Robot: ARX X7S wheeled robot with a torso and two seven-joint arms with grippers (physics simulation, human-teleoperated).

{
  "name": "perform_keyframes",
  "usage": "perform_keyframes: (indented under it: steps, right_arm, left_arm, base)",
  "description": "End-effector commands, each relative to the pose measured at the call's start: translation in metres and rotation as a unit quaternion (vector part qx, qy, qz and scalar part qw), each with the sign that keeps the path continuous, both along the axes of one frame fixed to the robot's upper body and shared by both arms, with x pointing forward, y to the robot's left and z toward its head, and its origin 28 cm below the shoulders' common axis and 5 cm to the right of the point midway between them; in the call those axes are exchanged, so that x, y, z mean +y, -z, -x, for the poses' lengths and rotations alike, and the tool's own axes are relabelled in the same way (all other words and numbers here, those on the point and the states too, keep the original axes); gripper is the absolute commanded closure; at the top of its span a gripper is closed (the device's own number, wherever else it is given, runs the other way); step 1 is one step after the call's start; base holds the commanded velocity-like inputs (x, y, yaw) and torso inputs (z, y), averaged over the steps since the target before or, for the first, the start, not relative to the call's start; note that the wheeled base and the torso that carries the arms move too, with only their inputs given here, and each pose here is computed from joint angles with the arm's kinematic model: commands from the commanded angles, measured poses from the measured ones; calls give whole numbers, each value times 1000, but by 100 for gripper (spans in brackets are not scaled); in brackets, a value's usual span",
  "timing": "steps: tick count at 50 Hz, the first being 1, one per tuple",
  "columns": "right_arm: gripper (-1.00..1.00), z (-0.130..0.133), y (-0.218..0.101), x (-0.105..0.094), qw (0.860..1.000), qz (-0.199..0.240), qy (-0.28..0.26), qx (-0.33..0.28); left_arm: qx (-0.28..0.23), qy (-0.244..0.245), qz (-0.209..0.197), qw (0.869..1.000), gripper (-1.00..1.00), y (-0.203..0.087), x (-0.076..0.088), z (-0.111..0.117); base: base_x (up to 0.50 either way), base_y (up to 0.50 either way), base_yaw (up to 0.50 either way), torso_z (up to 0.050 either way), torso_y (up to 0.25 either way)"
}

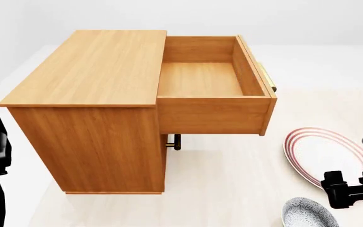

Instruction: Open the top drawer of the cabinet and put the bowl in it.

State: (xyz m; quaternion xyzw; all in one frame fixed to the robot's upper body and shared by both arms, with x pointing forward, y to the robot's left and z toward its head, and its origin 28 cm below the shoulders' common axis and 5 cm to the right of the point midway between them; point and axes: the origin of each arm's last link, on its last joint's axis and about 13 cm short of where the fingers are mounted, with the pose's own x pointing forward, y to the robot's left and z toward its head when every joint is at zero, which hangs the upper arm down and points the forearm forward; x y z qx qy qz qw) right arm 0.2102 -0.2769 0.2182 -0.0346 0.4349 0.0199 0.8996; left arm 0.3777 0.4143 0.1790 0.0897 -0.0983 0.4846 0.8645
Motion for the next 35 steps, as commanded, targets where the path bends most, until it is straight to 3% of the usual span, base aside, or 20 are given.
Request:
perform_keyframes:
  steps: [1, 35]
  right_arm:
    - [-100, -3, 18, -9, 1000, 5, 14, 17]
    - [-100, -9, 73, -7, 998, 1, 1, 68]
  left_arm:
    - [0, 0, 0, 1000, -100, 0, 0, 0]
    - [-1, -1, 1, 1000, -100, 0, 0, 0]
  base:
    - [0, 0, 0, 0, 0]
    - [0, 0, 0, 0, 0]
